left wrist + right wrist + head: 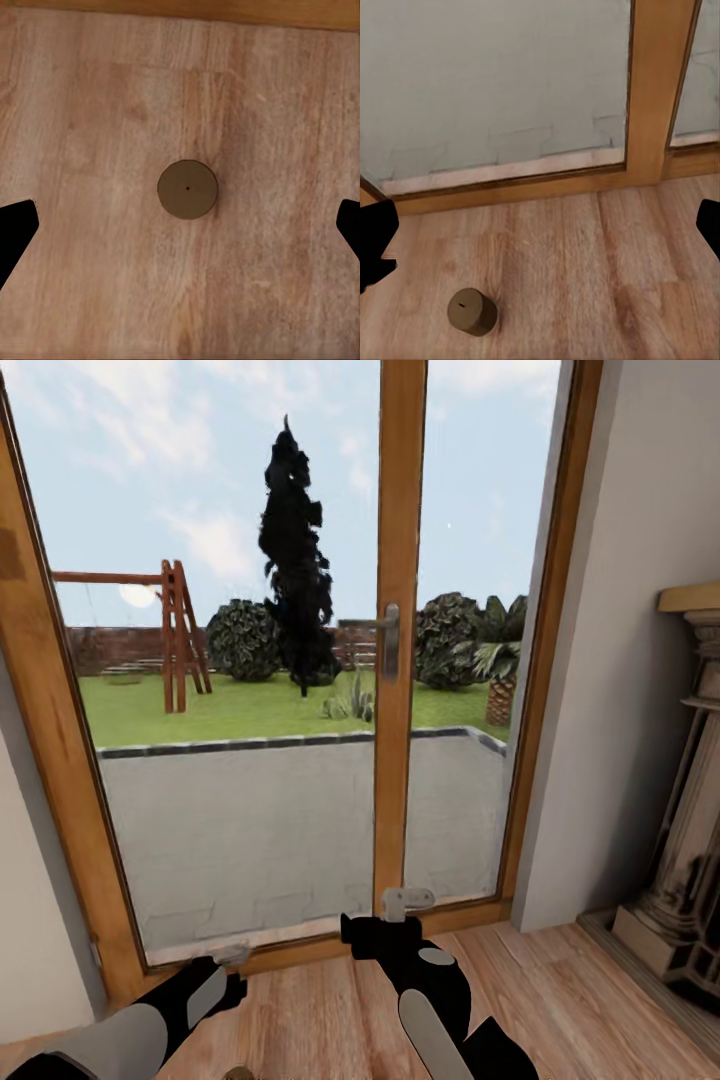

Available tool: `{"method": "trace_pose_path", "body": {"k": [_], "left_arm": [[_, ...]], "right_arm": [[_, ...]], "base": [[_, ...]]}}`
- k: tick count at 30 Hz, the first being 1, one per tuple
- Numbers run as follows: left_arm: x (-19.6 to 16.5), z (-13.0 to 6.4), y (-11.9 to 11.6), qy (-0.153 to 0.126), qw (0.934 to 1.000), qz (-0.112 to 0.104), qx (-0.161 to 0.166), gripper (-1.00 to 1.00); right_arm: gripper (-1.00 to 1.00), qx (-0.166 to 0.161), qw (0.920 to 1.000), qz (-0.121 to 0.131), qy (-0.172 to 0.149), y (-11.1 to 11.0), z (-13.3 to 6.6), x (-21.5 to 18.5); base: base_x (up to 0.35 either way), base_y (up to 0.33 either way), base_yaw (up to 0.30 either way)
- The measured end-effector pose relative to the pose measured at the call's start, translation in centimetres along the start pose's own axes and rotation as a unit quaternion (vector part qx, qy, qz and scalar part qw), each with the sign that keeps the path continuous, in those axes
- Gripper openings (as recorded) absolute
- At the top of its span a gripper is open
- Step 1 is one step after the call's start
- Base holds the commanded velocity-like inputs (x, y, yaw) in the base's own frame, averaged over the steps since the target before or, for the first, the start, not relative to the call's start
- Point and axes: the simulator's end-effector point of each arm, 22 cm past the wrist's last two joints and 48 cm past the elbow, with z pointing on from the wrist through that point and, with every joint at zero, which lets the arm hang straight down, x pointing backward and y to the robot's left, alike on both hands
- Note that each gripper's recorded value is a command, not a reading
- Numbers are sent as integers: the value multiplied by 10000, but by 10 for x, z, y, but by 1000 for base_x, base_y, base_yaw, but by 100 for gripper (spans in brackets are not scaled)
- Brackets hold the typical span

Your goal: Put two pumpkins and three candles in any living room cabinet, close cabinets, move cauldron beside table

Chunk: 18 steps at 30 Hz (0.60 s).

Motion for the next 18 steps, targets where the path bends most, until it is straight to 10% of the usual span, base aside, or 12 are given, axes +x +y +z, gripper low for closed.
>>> {"method": "trace_pose_path", "body": {"k": [18], "left_arm": [[28,31,0,-143,9999,5,-6,100]], "right_arm": [[100,5,10000,1,-2,-7,11,37]], "base": [[0,0,0]]}}
